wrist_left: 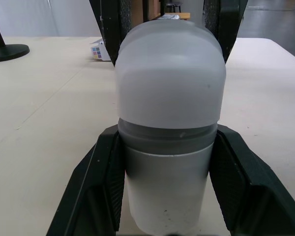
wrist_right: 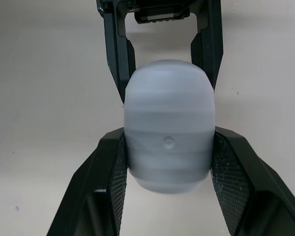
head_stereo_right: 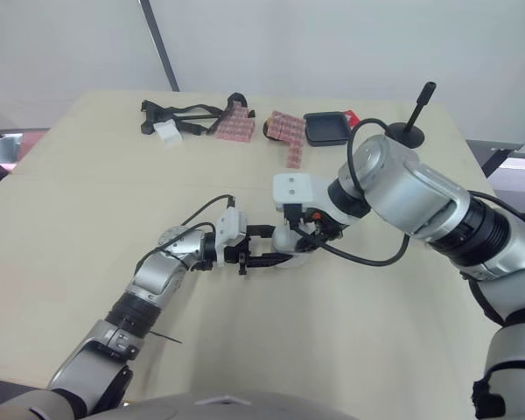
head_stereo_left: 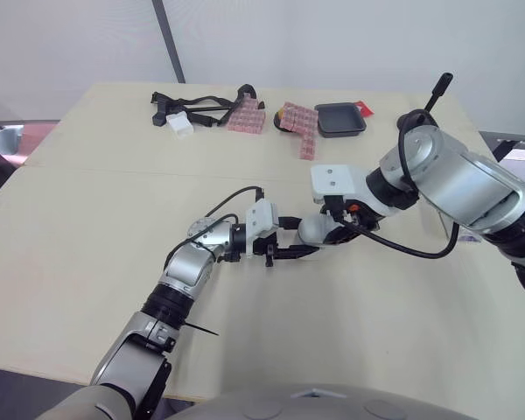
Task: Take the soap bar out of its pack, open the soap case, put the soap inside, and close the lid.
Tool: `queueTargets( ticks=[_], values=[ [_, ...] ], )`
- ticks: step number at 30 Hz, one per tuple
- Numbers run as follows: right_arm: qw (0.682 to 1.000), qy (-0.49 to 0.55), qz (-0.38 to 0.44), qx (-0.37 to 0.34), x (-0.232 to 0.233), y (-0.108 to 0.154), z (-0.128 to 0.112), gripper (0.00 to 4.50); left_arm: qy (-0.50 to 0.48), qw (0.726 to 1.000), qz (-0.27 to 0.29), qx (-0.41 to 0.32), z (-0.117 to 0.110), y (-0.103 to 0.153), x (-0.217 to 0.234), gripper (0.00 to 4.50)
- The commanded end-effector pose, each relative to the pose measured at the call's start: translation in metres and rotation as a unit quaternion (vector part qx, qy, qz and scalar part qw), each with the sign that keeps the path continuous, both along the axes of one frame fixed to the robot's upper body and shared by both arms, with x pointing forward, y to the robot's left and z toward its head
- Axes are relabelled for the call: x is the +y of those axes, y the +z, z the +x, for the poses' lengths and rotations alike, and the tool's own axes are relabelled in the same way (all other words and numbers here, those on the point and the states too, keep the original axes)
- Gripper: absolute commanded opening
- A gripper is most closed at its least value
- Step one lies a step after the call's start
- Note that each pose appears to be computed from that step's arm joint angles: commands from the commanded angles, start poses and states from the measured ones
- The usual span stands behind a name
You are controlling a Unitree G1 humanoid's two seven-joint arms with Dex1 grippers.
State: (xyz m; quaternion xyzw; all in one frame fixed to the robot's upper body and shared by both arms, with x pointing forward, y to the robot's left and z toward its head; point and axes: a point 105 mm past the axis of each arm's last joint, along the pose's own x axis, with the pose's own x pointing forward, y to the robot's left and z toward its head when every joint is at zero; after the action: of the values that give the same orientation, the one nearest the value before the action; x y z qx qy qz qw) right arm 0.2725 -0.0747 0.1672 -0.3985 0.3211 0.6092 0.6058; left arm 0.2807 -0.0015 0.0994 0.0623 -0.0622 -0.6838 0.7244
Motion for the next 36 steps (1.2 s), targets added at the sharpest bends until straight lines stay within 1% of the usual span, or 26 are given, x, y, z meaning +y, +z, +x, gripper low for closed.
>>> queueTargets(
  ticks=[1, 5, 16, 18, 21, 23, 28, 32, 36],
  values=[
    [0.999, -0.029, -0.036, 0.014, -0.010, -0.023, 0.005, 1.92, -0.017, 0.999, -0.022, -0.036, -0.004, 0.019, -0.005, 1.91],
    [0.999, -0.034, -0.042, 0.003, -0.009, -0.023, 0.007, 1.92, -0.016, 0.999, -0.023, -0.036, -0.004, 0.018, -0.005, 1.91],
    [0.998, -0.042, -0.043, 0.009, -0.009, -0.027, 0.005, 1.92, -0.016, 0.999, -0.022, -0.036, -0.004, 0.018, -0.005, 1.91],
    [0.998, -0.041, -0.045, 0.001, -0.010, -0.028, 0.006, 2.98, -0.017, 0.999, -0.022, -0.036, -0.005, 0.018, -0.005, 1.91],
    [0.998, -0.040, -0.040, -0.008, -0.010, -0.027, 0.009, 4.00, -0.017, 0.999, -0.021, -0.035, -0.005, 0.017, -0.005, 1.91],
    [0.998, -0.042, -0.036, -0.012, -0.009, -0.025, 0.010, 4.47, -0.017, 0.999, -0.021, -0.034, -0.005, 0.017, -0.005, 1.91],
    [0.998, -0.044, -0.035, -0.014, -0.013, -0.023, 0.010, 4.47, -0.018, 0.999, -0.020, -0.033, -0.006, 0.017, -0.005, 1.91],
    [0.998, -0.050, -0.028, -0.008, -0.018, -0.022, 0.006, 4.47, -0.015, 0.999, -0.019, -0.032, -0.006, 0.016, -0.003, 1.91],
    [0.998, -0.063, -0.003, 0.004, -0.026, -0.019, -0.002, 4.47, -0.011, 0.999, -0.011, -0.029, -0.005, 0.011, 0.002, 1.91]
  ],
)
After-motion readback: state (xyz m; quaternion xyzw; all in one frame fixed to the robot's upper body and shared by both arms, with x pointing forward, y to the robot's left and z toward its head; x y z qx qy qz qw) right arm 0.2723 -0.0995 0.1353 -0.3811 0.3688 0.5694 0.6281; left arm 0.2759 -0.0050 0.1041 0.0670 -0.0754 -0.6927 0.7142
